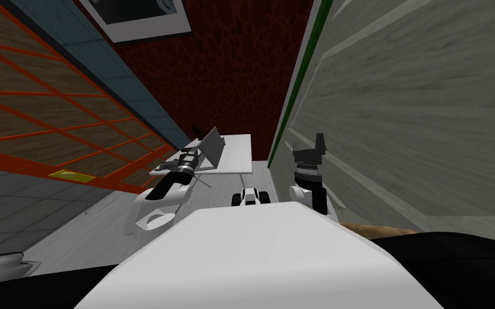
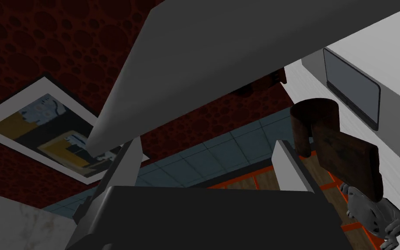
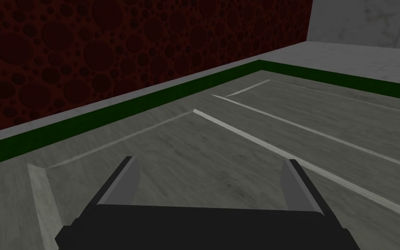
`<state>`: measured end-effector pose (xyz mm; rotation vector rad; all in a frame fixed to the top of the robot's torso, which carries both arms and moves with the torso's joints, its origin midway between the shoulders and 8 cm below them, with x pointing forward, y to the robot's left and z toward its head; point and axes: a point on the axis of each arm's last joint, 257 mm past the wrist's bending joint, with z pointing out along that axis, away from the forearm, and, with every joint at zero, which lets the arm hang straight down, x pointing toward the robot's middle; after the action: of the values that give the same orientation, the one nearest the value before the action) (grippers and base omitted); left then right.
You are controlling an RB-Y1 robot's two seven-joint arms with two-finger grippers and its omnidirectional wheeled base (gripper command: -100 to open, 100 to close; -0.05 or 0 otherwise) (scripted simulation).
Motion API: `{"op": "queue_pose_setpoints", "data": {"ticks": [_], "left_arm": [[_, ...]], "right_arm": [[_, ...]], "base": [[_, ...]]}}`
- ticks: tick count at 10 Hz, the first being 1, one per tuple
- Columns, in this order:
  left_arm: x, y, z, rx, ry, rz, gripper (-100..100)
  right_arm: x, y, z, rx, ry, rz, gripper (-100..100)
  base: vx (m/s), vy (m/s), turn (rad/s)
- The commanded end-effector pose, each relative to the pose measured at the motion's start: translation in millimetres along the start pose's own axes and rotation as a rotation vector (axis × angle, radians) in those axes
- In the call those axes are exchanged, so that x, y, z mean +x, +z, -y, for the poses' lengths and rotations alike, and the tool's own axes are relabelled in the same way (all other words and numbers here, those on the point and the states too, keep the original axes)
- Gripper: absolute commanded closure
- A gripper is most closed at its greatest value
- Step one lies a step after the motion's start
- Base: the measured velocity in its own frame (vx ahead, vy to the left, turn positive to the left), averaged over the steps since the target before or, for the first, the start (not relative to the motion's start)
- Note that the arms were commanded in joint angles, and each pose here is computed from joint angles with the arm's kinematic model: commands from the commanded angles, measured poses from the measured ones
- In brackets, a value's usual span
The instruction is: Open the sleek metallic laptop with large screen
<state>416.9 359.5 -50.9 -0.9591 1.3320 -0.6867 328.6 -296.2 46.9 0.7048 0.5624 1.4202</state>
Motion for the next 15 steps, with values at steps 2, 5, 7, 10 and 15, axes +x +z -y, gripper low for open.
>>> {"op": "queue_pose_setpoints", "data": {"ticks": [2, 5, 7, 10, 15], "left_arm": [[-8.2, -14.1, 35.7, 0.066, 0.047, 0.017, -100], [-9.2, -15.5, 31.9, 0.053, 0.044, 0.017, -100], [-5.6, -9.7, 26.7, 0.051, -0.033, 0.010, 100], [3.6, 2.3, 17.2, 0.049, -0.189, -0.004, 100], [1.7, 14.4, 5.8, 0.030, -0.270, -0.003, -100]], "right_arm": [[0.0, 0.0, 0, 0.000, 0.000, 0.000, 0], [-0.1, 0.0, 0, 0.000, 0.000, 0.000, 0], [0.0, 0.0, 0, 0.000, 0.000, 0.000, 0], [-0.1, 0.0, 0, 0.000, 0.000, 0.000, 0], [0.0, 0.0, 0, 0.000, 0.000, 0.000, 0]], "base": [[0.005, -0.042, -0.006], [0.051, 0.009, -0.007], [-0.005, 0.030, 0.021], [-0.044, 0.112, 0.032], [-0.042, 0.073, 0.013]]}}
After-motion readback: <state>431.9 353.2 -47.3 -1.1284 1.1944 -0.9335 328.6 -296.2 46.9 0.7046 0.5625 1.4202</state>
